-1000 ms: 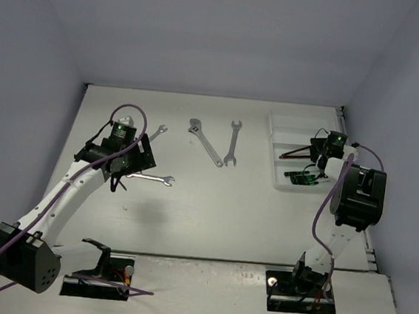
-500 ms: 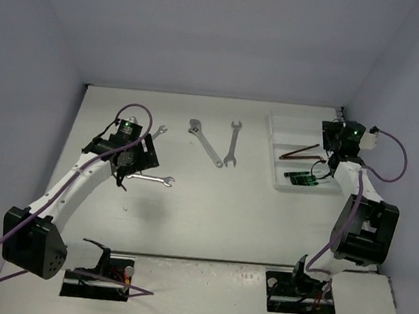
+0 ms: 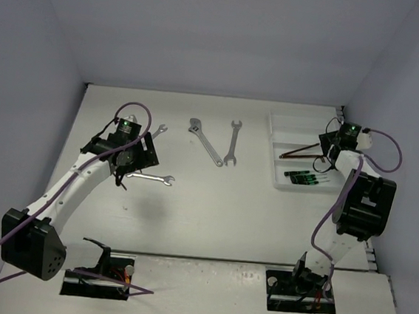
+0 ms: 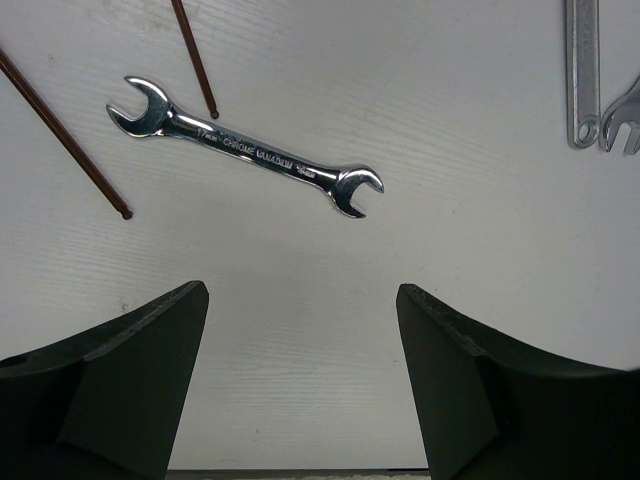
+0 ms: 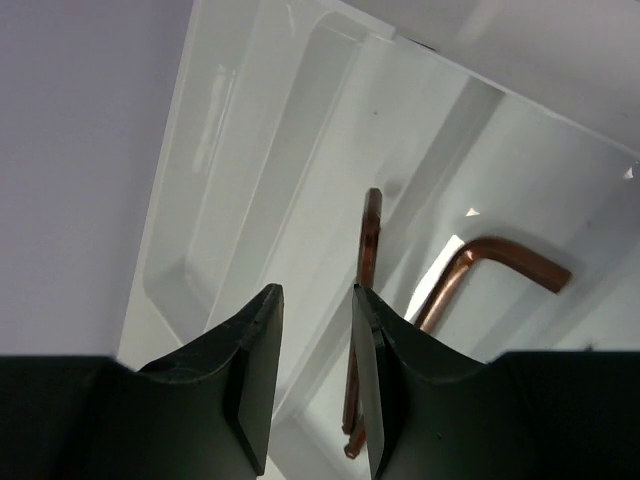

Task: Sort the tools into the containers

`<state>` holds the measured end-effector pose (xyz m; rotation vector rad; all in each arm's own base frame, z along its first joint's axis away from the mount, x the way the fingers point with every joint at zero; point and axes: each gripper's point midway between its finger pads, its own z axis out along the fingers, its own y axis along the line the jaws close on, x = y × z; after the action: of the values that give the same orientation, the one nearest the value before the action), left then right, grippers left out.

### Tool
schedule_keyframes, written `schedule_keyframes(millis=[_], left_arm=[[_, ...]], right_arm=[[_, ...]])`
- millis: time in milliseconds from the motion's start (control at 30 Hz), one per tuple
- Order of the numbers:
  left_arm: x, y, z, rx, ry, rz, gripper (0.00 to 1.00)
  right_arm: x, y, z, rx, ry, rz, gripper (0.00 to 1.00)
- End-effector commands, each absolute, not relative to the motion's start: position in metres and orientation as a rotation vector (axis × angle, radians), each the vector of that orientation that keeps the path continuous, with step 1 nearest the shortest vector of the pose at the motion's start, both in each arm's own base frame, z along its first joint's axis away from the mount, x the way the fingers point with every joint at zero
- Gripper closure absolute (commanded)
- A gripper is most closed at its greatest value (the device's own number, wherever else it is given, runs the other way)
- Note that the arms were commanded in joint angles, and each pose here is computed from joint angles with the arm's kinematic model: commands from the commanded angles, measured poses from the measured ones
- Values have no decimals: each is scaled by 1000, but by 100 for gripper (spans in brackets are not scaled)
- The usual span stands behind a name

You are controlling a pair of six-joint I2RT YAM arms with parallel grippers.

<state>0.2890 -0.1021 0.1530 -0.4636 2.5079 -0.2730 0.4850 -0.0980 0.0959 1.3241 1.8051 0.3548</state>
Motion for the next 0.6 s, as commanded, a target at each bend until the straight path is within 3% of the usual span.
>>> schedule_keyframes(millis=[0,567], left_arm=[[289,-99,170,-481,2438,-307,27],[282,-97,162,-502,2447,-306,27]], right_arm=[[519,-101,118,1214,1789,395,69],[507,-100,72,1258,1896,328,71]])
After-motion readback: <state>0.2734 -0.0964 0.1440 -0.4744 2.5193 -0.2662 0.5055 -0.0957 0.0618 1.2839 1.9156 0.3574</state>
